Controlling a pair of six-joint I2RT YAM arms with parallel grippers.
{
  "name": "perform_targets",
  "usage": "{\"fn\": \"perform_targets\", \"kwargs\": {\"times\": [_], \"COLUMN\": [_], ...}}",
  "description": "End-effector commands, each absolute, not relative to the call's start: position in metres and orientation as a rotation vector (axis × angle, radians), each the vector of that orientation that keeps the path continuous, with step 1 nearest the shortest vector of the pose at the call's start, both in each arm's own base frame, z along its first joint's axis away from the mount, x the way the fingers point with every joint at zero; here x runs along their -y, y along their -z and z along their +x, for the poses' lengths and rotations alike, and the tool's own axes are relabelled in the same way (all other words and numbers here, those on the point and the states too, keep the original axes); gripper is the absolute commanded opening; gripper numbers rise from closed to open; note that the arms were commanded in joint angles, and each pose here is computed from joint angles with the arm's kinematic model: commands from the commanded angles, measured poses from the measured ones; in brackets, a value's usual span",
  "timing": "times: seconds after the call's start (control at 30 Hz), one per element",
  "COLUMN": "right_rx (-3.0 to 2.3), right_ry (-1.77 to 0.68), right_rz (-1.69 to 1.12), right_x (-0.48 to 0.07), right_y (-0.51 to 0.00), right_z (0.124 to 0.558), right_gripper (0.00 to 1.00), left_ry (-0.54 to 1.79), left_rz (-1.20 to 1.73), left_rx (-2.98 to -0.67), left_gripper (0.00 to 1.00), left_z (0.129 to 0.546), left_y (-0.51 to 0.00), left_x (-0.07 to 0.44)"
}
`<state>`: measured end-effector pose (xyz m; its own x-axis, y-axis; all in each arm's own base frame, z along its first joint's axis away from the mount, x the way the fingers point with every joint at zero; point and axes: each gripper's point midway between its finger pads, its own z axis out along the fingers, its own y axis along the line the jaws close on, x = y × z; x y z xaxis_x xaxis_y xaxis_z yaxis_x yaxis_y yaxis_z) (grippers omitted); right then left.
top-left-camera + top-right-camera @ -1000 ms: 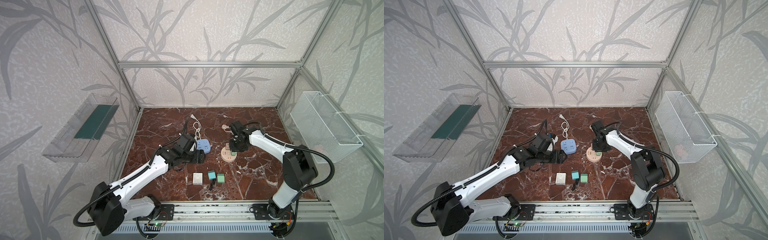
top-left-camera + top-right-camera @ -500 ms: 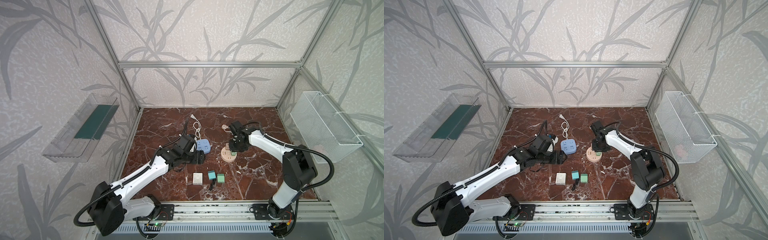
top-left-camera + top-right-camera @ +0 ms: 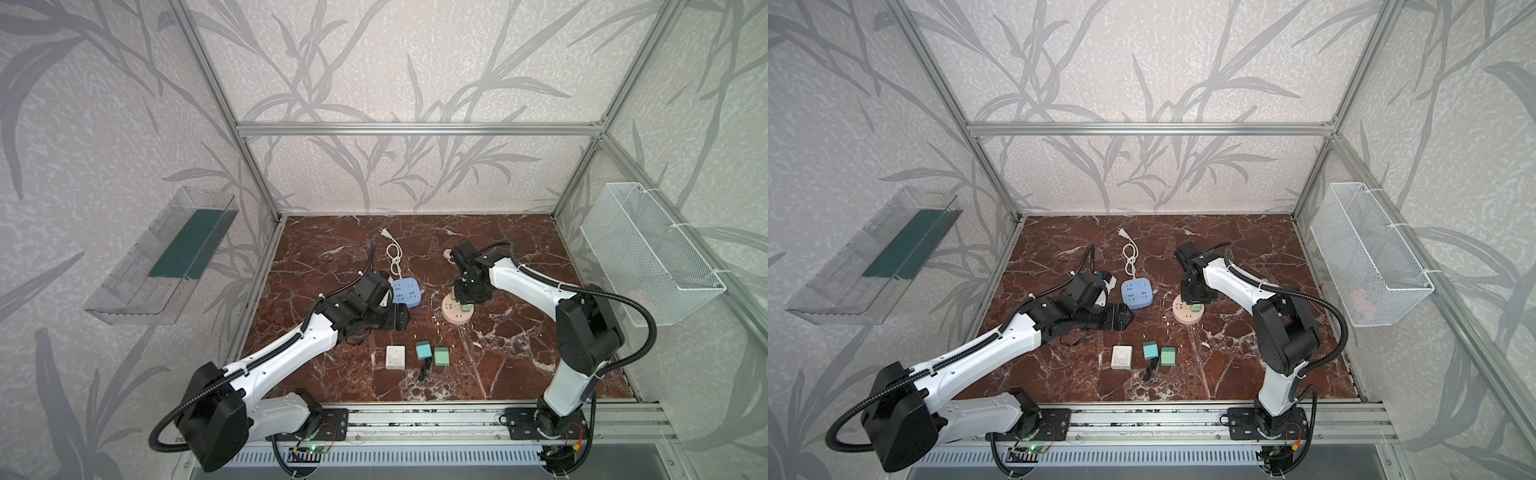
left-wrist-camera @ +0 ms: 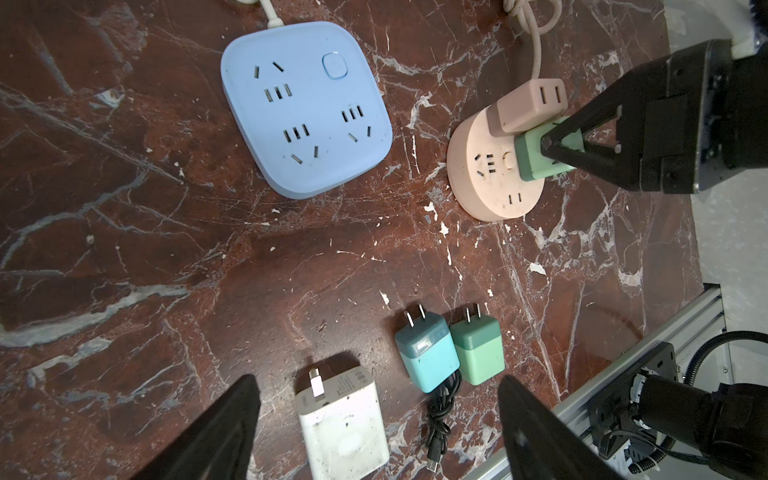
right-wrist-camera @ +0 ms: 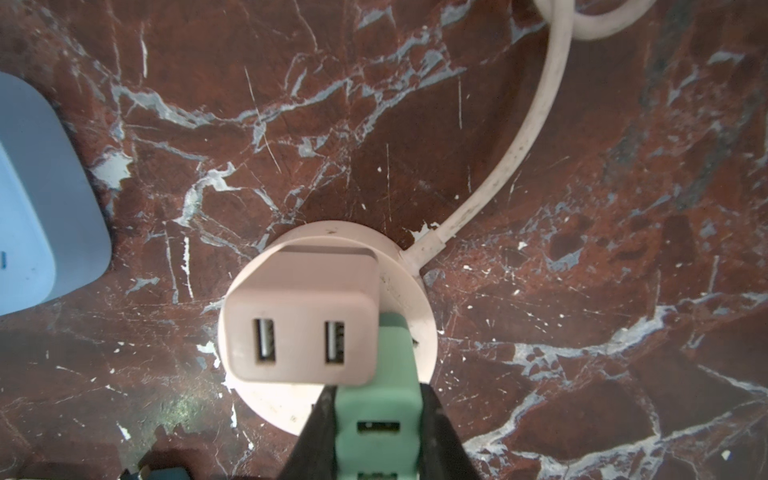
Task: Insert the plug
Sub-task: 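Lower and press the charger prongs into the round pink strip with the right gripper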
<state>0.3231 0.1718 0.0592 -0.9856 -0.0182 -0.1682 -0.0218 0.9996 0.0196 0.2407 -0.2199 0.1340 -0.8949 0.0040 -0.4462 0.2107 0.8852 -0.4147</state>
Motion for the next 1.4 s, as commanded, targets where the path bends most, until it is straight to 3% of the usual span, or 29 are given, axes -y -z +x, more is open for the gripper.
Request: {"fn": "perform_targets", "kwargs": {"times": [0.0,0.83,1.17,1.37], "right_rx": [-3.226,-3.265,-3.178,-3.115], "right_ry": [0.026,0.036,-0.033,-0.024], "right_rz": [0.006,-0.016,-0.026,-0.04], "right_x": [-0.163,-0.156,-0.164,-0.164], "right_y": [0.018,0.034,-0.009,-0.037], "right_z": [0.277,0.275,0.291,0.303], "right_gripper": [0.0,0.0,0.0,0.16], "left_ry": [0.642,0.644,0.675,0.677], "left_rz": [0.15,0.153,0.152,0.163], "left_rx": [-2.593,-2.592,-2.579,-2.577], "left_gripper": [0.87,0.87,0.87,0.88], "left_z": [0.24,0.239,0.239,0.238], "left_y": [-0.135,-0.138,-0.146,-0.148], "left_x": [0.219,0.218,0.221,0.222]}}
